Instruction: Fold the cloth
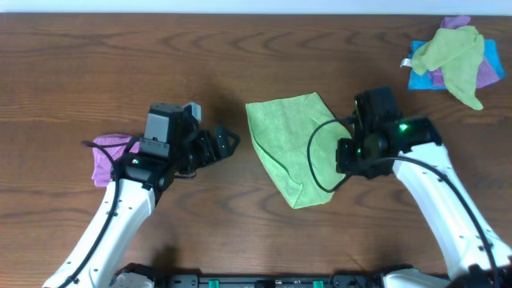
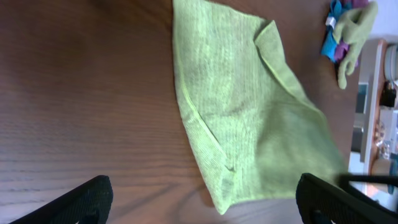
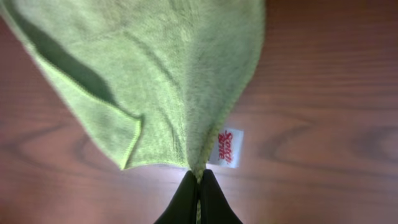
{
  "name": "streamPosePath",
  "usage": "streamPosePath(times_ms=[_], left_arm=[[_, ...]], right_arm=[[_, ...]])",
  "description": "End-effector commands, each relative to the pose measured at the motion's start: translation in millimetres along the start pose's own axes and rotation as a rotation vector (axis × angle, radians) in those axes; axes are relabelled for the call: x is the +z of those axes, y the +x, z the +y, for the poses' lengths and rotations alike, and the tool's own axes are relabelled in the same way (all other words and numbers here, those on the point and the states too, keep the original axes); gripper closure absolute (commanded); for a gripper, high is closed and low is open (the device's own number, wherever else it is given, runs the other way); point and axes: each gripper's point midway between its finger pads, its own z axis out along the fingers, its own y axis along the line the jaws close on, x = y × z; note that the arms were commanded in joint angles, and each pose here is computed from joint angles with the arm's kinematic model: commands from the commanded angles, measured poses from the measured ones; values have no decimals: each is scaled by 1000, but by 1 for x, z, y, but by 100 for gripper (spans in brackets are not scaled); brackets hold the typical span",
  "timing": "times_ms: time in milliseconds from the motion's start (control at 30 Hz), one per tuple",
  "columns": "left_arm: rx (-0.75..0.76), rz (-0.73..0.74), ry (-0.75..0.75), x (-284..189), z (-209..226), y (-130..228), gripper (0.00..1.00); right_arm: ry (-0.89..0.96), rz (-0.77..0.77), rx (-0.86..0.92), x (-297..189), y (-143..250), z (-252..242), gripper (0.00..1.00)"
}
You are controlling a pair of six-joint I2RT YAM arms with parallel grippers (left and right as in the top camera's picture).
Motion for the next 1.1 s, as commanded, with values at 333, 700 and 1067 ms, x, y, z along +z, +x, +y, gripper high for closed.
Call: streamPosePath(times_ms=[333, 700, 1067], left_arm=[[3, 106, 73, 11, -42, 38, 4], [-7, 118, 71, 13, -46, 44, 4], [-1, 101, 77, 13, -47, 40, 4]], right_arm=[[134, -79, 161, 39, -6, -56, 99], [278, -81, 265, 31, -2, -100, 44], [184, -232, -34, 13, -57, -69, 37]])
